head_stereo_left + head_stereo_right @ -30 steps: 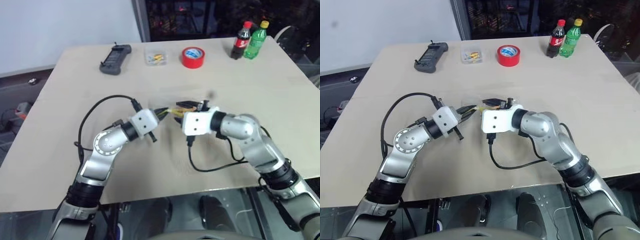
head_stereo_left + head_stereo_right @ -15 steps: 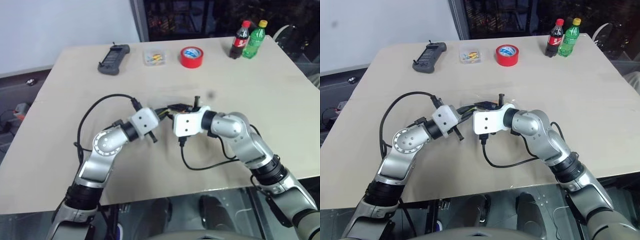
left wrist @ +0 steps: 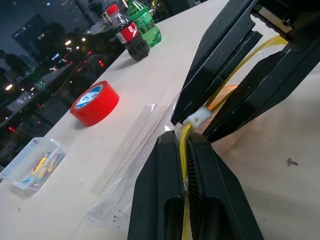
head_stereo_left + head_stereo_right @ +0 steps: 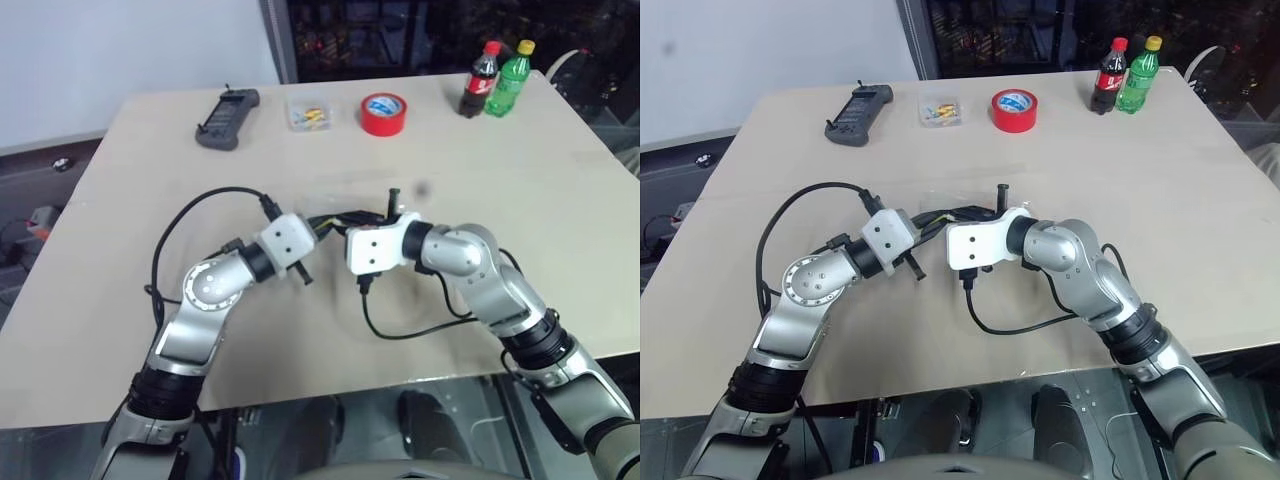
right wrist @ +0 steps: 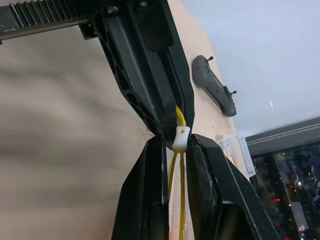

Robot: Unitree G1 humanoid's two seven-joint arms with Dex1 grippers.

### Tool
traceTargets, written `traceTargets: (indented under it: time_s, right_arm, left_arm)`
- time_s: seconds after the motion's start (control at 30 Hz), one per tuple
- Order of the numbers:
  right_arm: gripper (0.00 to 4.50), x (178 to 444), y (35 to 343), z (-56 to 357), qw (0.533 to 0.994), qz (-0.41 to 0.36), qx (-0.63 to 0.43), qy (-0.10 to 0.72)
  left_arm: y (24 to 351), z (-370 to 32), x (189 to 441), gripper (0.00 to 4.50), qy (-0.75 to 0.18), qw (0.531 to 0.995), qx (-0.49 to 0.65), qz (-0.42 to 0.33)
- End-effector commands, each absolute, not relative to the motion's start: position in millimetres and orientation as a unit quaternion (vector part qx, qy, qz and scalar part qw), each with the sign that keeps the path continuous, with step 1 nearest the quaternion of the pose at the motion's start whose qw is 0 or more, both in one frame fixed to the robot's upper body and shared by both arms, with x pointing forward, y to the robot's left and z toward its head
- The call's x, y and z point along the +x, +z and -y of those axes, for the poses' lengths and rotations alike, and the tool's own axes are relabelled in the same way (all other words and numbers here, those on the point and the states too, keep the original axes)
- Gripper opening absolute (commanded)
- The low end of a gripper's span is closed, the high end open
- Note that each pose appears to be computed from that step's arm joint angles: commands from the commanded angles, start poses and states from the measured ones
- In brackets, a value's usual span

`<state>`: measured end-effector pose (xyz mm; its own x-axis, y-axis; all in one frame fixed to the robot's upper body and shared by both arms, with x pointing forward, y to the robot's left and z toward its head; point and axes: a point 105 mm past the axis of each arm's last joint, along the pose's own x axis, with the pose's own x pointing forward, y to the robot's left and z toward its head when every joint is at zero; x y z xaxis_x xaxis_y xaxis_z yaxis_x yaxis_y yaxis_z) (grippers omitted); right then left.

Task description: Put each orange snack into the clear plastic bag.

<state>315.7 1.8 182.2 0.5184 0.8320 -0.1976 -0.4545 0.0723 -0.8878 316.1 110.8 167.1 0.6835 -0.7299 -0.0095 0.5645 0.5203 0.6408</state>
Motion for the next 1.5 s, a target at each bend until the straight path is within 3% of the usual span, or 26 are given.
traceTargets:
  time_s: [0.03,0.43,0.6,0.77,0.8,0.87,0.93,1.27,1.33,1.43,1.5]
  right_arm:
    - [0.07,317,204,2,0.724,0.209,-0.495,0.432]
    - [0.03,314,205,4,0.743,0.186,-0.459,0.45]
    - [1.75,311,209,3,0.75,0.19,-0.446,0.451]
    - [1.75,304,208,-1,0.742,0.195,-0.441,0.466]
    - [1.32,304,209,-2,0.74,0.196,-0.441,0.469]
    - [1.02,303,209,-3,0.737,0.198,-0.439,0.474]
    - [0.09,302,209,-5,0.734,0.199,-0.437,0.48]
    - [0.09,300,201,-8,0.717,0.178,-0.435,0.514]
    - [0.62,301,201,-7,0.715,0.18,-0.443,0.511]
    - [1.82,304,202,-6,0.714,0.188,-0.459,0.495]
    - [1.82,304,201,-6,0.714,0.187,-0.459,0.495]
  left_arm:
    - [175,-113,312,0.0,-0.37,0.859,0.322,0.146]
    - [173,-116,314,0.0,-0.368,0.859,0.327,0.143]
    - [173,-115,313,0.0,-0.37,0.857,0.328,0.144]
    - [173,-114,312,0.0,-0.37,0.854,0.336,0.146]
    - [172,-115,312,0.0,-0.369,0.853,0.338,0.147]
    - [172,-115,312,0.0,-0.368,0.853,0.339,0.148]
    - [172,-114,312,0.0,-0.369,0.851,0.342,0.149]
    - [175,-115,312,0.0,-0.363,0.853,0.34,0.155]
    - [175,-115,311,0.0,-0.363,0.854,0.34,0.154]
    - [174,-117,310,0.0,-0.362,0.855,0.339,0.153]
    - [174,-118,310,0.0,-0.361,0.855,0.339,0.152]
